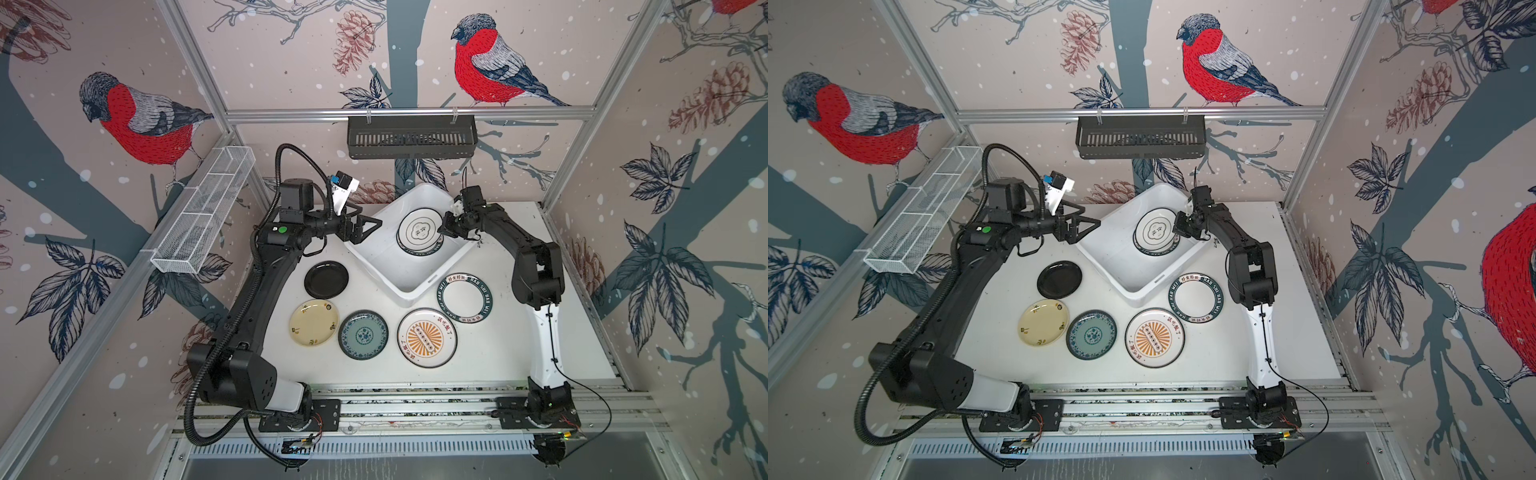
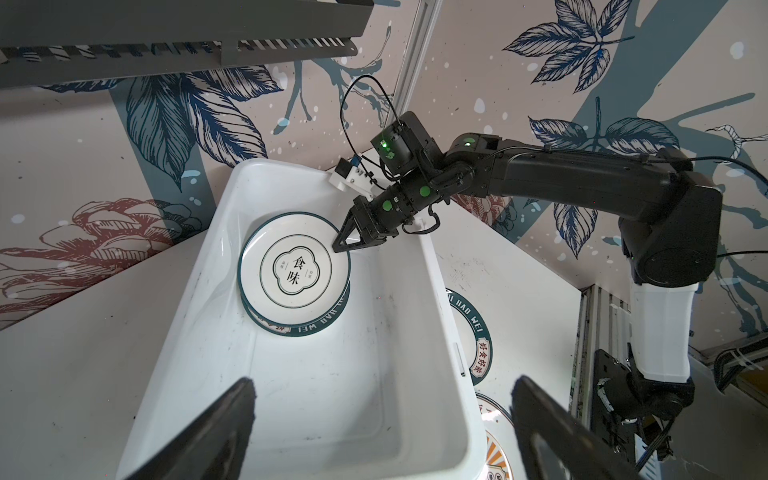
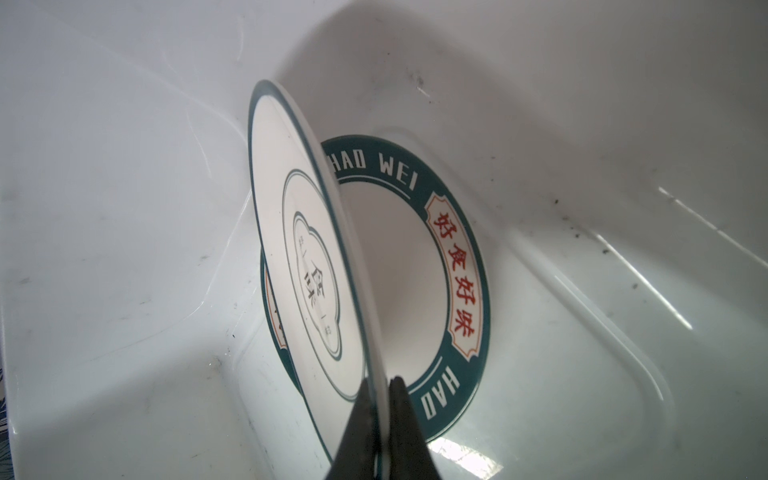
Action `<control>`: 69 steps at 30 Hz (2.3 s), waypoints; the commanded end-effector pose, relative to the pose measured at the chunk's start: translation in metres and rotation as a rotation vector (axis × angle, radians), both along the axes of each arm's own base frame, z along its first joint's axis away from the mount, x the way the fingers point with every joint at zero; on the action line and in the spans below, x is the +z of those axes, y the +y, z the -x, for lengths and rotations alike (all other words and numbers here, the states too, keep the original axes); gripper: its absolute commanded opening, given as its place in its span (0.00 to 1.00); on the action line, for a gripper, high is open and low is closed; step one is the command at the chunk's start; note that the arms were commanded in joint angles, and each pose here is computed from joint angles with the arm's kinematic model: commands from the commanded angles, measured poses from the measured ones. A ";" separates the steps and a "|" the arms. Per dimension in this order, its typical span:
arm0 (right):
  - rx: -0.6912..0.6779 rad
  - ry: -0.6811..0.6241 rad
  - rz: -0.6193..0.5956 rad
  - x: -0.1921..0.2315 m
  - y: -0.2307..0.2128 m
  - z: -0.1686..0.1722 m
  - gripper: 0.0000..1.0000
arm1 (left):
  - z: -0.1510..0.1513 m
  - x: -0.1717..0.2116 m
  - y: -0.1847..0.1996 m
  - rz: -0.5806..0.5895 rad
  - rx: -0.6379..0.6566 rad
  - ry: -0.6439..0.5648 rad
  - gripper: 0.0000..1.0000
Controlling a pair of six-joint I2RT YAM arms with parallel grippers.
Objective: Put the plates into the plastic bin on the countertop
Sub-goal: 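Lower the green-ringed plate onto the plate in the bin with the right gripper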
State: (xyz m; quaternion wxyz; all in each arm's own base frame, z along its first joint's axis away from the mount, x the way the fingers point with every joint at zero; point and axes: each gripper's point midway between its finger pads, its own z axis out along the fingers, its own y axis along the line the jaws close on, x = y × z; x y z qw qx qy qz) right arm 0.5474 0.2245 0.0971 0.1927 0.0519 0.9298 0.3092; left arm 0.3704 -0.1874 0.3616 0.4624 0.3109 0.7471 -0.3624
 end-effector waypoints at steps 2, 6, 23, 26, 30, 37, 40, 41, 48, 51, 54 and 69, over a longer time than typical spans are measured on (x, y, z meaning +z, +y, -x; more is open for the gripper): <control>-0.006 0.001 0.001 -0.002 -0.001 -0.002 0.11 | 0.002 0.004 -0.003 0.008 -0.023 -0.023 0.95; -0.007 0.003 0.001 -0.003 -0.001 -0.002 0.12 | 0.002 0.004 -0.003 0.009 -0.025 -0.022 0.95; -0.010 0.017 0.010 -0.007 0.000 0.001 0.16 | 0.004 0.004 -0.003 0.010 -0.029 -0.023 0.95; -0.012 0.021 0.015 -0.009 0.000 0.002 0.16 | 0.004 0.004 -0.003 0.010 -0.029 -0.024 0.95; -0.018 0.027 0.024 -0.012 -0.002 0.002 0.18 | 0.004 0.003 -0.003 0.011 -0.031 -0.023 0.95; -0.022 0.036 0.040 -0.016 -0.002 0.004 0.21 | 0.005 0.004 -0.003 0.012 -0.034 -0.027 0.95; -0.024 0.038 0.044 -0.017 -0.002 0.004 0.21 | 0.005 0.004 -0.004 0.012 -0.035 -0.025 0.95; -0.025 0.038 0.046 -0.017 -0.003 0.004 0.21 | 0.006 0.004 -0.004 0.012 -0.036 -0.026 0.95; -0.028 0.051 0.059 -0.022 -0.004 0.005 0.23 | 0.007 0.005 -0.003 0.013 -0.037 -0.029 0.95; -0.028 0.053 0.067 -0.024 -0.004 0.006 0.23 | 0.008 0.005 -0.004 0.013 -0.039 -0.029 0.95; -0.029 0.056 0.071 -0.024 -0.005 0.006 0.24 | 0.008 0.006 -0.004 0.015 -0.041 -0.031 0.95; -0.030 0.058 0.083 -0.025 -0.005 0.006 0.27 | 0.009 0.006 -0.004 0.017 -0.043 -0.034 0.95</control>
